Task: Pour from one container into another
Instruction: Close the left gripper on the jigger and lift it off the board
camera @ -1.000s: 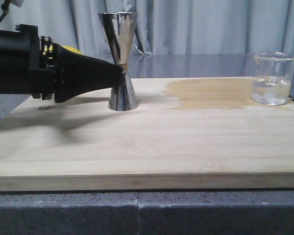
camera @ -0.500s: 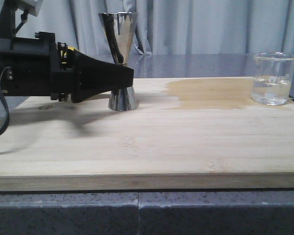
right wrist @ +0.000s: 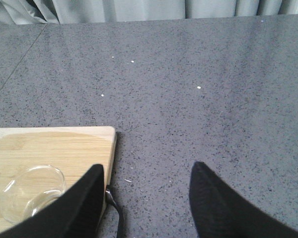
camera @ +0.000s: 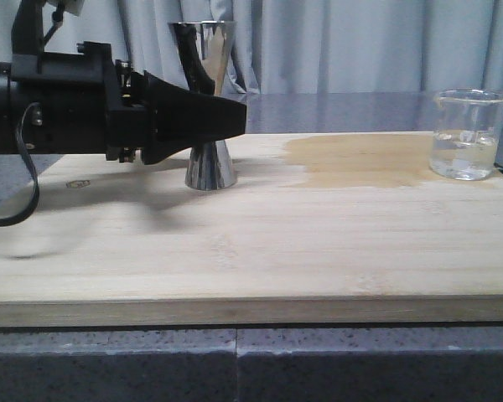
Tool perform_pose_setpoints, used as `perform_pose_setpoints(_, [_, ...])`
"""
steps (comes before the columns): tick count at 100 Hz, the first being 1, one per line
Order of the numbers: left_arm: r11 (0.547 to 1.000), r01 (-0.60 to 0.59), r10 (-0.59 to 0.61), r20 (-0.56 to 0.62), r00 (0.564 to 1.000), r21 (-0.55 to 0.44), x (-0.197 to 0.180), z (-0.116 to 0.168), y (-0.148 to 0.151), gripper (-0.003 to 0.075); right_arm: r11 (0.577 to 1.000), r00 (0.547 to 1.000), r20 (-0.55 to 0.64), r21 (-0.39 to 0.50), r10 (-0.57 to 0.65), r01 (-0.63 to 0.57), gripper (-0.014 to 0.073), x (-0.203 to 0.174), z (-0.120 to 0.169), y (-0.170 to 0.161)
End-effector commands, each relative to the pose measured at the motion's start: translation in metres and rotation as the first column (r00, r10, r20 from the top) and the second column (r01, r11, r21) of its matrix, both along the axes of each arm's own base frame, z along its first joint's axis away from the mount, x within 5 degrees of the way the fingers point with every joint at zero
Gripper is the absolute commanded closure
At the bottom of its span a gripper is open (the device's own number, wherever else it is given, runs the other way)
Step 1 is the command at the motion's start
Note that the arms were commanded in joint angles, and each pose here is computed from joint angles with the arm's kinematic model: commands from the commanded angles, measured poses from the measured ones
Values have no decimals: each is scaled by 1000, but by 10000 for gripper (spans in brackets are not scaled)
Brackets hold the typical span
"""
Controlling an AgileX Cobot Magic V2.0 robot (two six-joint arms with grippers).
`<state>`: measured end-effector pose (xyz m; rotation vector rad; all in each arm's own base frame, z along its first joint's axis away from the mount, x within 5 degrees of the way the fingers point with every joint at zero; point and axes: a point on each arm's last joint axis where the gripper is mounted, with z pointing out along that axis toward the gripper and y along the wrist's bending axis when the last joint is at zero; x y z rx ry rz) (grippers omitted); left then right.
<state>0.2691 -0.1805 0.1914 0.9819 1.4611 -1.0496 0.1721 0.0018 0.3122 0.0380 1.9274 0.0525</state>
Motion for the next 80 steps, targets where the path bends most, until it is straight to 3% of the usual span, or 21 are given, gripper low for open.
perform_pose_setpoints(1, [990,33,-28,39,999,-135,-1,20,-5,304,1000,994,110,-13,1,1,240,3,17,0])
perform_pose_setpoints(53, [982,60,-54,37,998,-181,-3,19,-8,314,1000,994,110,-13,1,1,240,3,17,0])
perform_pose_setpoints(80, [975,79,-70,47,996,-208,-5,22,-8,475,1000,994,110,-13,1,1,240,3,17,0])
